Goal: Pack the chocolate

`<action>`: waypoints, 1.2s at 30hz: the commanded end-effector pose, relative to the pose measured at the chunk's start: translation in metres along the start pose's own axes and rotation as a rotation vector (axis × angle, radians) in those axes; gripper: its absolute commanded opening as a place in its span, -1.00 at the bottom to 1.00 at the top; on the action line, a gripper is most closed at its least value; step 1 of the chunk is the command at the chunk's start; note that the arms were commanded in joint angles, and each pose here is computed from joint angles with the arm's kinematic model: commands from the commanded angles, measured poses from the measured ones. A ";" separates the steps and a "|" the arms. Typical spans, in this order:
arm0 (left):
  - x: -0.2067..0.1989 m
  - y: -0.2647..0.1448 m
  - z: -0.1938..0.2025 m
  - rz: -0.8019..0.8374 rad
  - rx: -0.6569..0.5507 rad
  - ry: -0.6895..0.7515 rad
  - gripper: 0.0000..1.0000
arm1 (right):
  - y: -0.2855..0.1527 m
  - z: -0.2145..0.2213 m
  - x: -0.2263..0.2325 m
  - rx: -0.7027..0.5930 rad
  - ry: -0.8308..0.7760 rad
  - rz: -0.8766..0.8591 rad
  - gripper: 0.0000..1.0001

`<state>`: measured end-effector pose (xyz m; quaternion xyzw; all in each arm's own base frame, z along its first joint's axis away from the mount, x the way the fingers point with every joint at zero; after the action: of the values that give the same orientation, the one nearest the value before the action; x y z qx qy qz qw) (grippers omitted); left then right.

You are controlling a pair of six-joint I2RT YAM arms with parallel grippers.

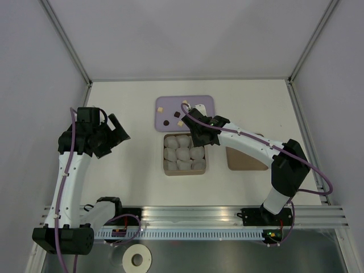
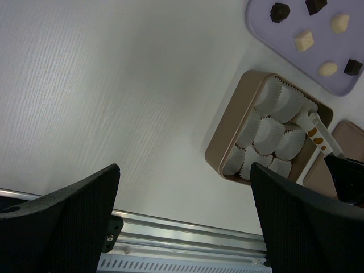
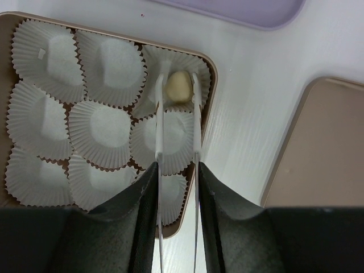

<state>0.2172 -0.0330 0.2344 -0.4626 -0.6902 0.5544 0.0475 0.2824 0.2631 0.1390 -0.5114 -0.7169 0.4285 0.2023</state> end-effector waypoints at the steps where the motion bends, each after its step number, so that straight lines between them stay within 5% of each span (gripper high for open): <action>1: -0.004 -0.002 -0.007 0.023 -0.040 0.021 0.99 | -0.007 -0.016 -0.003 -0.045 0.021 0.019 -0.25; 24: -0.012 -0.012 -0.012 0.046 -0.049 0.017 0.99 | -0.083 -0.072 -0.020 -0.224 0.080 -0.011 -0.29; 36: -0.015 -0.016 -0.012 0.031 -0.024 0.007 0.99 | -0.024 -0.142 -0.032 -0.219 0.040 0.070 -0.28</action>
<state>0.2220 -0.0326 0.2462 -0.4671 -0.6918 0.5492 0.0406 0.3673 0.2956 0.2447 -0.5529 -0.7491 0.3301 0.1558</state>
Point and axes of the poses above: each gripper's point midway between its finger pads, its own y axis out along the fingers, its own x axis along the line the jaws close on, z = x × y, the point moved 2 cm from there along -y, back along the fingers, and after that the axes turned 12 degrees about -y, right-handed, at the moved point
